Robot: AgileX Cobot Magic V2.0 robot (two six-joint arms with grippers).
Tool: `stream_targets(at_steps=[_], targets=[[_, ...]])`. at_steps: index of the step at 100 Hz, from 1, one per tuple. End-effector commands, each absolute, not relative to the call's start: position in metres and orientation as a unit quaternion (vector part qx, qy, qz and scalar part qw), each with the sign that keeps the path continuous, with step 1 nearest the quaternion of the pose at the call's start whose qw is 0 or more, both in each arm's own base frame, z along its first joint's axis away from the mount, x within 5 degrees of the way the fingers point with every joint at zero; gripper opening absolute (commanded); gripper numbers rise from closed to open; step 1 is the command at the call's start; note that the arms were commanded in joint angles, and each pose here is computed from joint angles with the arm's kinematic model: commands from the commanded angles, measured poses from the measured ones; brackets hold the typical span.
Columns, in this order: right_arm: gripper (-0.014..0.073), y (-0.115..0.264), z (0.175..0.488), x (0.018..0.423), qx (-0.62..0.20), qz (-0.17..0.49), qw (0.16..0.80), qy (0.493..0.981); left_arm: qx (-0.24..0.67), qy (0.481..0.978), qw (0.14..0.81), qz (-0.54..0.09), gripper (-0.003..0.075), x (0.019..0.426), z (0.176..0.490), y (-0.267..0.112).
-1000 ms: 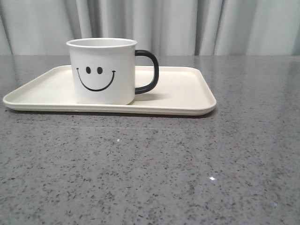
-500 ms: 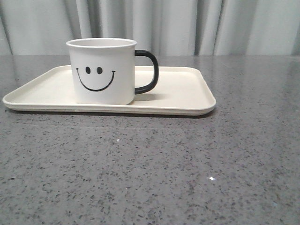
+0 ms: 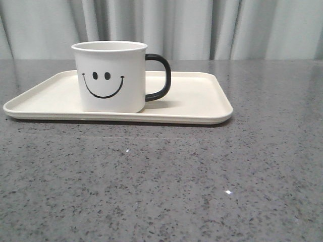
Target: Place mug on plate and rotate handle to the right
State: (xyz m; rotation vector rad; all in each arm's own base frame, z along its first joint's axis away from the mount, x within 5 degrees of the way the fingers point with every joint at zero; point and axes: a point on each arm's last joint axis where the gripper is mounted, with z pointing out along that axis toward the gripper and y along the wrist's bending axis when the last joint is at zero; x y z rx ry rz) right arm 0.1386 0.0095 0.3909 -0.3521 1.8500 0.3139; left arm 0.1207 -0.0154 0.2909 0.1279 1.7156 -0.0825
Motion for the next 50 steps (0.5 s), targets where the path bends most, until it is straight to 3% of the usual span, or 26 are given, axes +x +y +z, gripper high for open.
stream_targets(at_steps=[1,11,34,50], targets=[[-0.0110,0.010,0.402,0.138,-0.143,0.135,0.605,0.772,0.026,0.689,0.724,-0.039,-0.0020,0.108,0.287,-0.011],[-0.0110,0.010,0.402,0.138,-0.143,0.135,0.605,0.772,0.004,0.648,0.760,-0.039,-0.0020,0.089,0.266,-0.005],[-0.0110,0.010,0.402,0.138,-0.143,0.135,0.605,0.772,-0.006,0.574,0.818,-0.044,-0.0020,0.056,0.250,0.000],[-0.0110,0.010,0.402,0.138,-0.143,0.135,0.605,0.772,0.016,0.591,0.805,-0.043,-0.0020,0.051,0.239,-0.002]])
